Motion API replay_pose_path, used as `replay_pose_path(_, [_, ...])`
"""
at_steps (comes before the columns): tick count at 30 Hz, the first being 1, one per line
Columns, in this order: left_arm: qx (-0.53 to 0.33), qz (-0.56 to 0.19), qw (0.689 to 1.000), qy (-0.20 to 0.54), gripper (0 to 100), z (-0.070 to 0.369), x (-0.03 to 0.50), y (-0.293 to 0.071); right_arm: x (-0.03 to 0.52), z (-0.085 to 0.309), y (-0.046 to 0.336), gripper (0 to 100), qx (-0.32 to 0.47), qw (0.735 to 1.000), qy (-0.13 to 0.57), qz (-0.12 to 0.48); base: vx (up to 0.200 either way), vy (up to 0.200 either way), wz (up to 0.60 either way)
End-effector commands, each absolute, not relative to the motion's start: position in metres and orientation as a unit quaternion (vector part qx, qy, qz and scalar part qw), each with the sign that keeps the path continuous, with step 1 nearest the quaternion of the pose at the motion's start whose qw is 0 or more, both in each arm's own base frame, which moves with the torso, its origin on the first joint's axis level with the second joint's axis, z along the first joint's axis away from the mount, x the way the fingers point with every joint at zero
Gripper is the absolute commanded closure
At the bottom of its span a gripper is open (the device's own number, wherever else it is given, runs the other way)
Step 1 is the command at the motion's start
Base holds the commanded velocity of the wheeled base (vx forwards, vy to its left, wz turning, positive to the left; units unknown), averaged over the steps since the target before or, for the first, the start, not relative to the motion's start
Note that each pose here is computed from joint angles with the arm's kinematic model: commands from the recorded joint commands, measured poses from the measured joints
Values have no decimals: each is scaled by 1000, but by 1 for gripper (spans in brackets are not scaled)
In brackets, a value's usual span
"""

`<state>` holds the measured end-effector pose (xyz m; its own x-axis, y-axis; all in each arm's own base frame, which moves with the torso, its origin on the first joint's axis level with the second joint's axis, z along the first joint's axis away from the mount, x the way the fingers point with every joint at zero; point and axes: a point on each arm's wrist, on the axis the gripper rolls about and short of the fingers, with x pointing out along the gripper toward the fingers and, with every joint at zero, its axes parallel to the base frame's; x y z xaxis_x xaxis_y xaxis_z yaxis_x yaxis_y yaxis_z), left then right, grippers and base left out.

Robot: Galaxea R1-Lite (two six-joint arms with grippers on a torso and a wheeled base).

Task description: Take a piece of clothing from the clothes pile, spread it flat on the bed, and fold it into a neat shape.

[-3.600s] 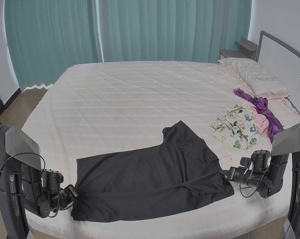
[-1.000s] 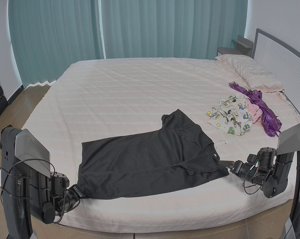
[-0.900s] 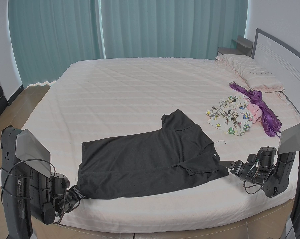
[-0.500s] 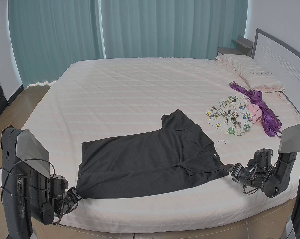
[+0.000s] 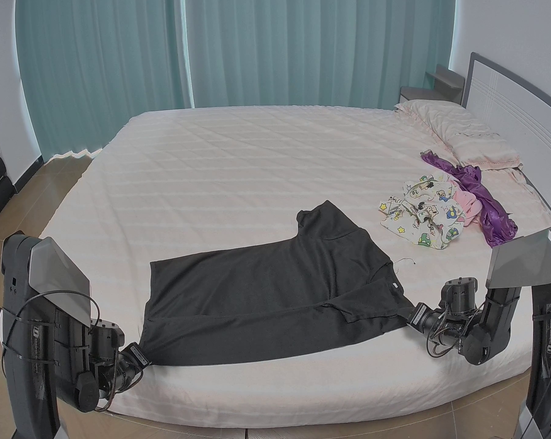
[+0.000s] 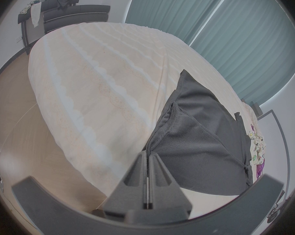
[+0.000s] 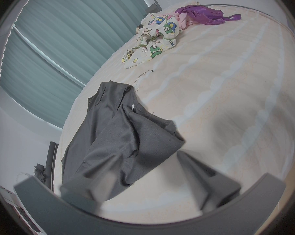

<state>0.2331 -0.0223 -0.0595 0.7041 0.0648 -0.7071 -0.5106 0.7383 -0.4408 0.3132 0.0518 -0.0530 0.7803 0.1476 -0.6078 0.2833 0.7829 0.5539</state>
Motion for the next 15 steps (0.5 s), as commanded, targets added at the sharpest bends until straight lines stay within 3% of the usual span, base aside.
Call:
replay_pose_path(1, [-323,164,867,342,100,-59,233,-22,314,-60,51,100,325,883,335,-45,0,0,0])
replay_pose_path(15, [-323,176,866,340,100,-60,233,-15,304,-56,36,100,333,880,332,-71,0,0,0])
